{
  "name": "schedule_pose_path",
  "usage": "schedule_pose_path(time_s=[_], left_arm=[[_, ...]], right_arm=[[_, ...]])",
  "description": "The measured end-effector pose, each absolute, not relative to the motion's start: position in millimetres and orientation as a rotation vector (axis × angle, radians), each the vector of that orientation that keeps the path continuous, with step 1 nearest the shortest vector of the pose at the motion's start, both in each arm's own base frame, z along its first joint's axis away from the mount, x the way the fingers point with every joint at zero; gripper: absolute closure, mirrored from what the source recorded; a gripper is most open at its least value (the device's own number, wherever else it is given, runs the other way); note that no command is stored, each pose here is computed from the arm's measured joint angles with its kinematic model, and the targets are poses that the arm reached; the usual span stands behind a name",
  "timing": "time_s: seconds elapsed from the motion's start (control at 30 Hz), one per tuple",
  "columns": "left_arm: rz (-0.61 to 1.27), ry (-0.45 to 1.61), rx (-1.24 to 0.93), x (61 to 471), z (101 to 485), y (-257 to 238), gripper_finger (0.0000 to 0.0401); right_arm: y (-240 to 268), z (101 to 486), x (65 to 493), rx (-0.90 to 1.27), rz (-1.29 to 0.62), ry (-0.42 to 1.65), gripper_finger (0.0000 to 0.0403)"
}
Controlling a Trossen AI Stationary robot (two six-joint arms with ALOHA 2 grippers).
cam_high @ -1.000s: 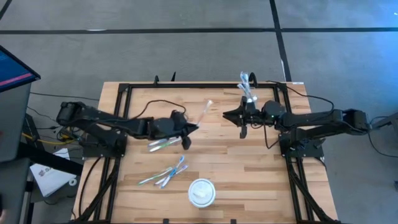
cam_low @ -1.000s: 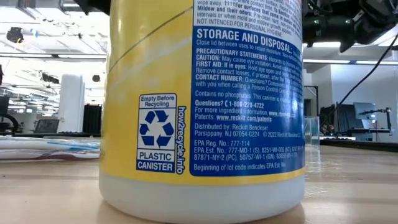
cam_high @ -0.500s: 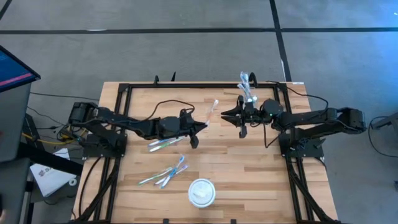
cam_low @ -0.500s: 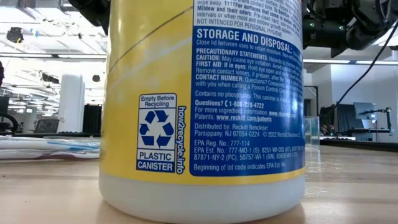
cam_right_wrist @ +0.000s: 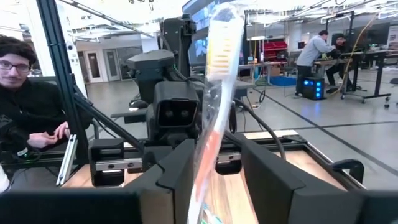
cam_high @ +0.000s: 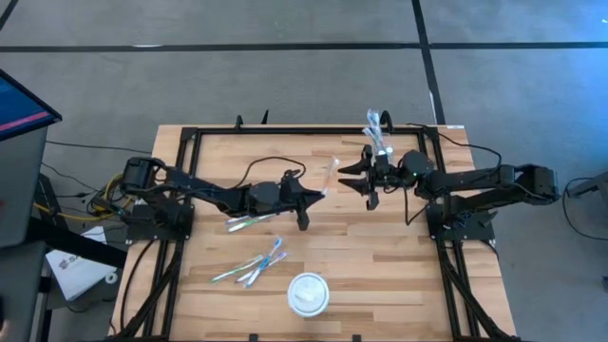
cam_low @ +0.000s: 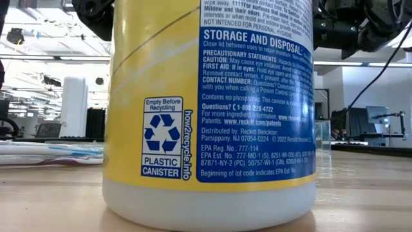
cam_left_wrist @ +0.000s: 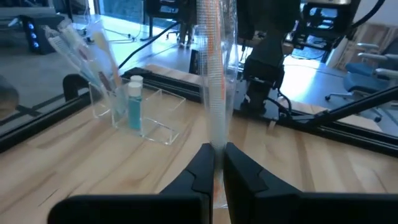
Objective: Pick & Place toothbrushing station
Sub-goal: Put the orange toothbrush into the transparent organizer
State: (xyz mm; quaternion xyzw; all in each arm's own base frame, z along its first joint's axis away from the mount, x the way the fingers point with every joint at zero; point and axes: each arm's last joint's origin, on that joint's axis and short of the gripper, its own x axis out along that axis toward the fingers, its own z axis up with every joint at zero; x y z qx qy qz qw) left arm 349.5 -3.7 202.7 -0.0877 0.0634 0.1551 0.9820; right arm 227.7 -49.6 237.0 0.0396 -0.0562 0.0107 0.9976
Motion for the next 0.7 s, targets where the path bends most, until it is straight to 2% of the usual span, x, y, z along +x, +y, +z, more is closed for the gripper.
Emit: schedule_pose_path(time_s=[0.4,0.53,0.7], left_arm=[[0.3,0.13,-0.157,359,200,-4,0.0394],[0.296,0.124,-0.158,359,201,-4,0.0394],[0.296,0.124,-0.158,359,201,-4,0.0394]], right_arm=[[-50,248,233,0.098,0.028,-0.129,0.0239],[-50,253,234,0.094,0.028,-0.14,0.0245],[-51,257,235,0.091,0.029,-0.151,0.0273]])
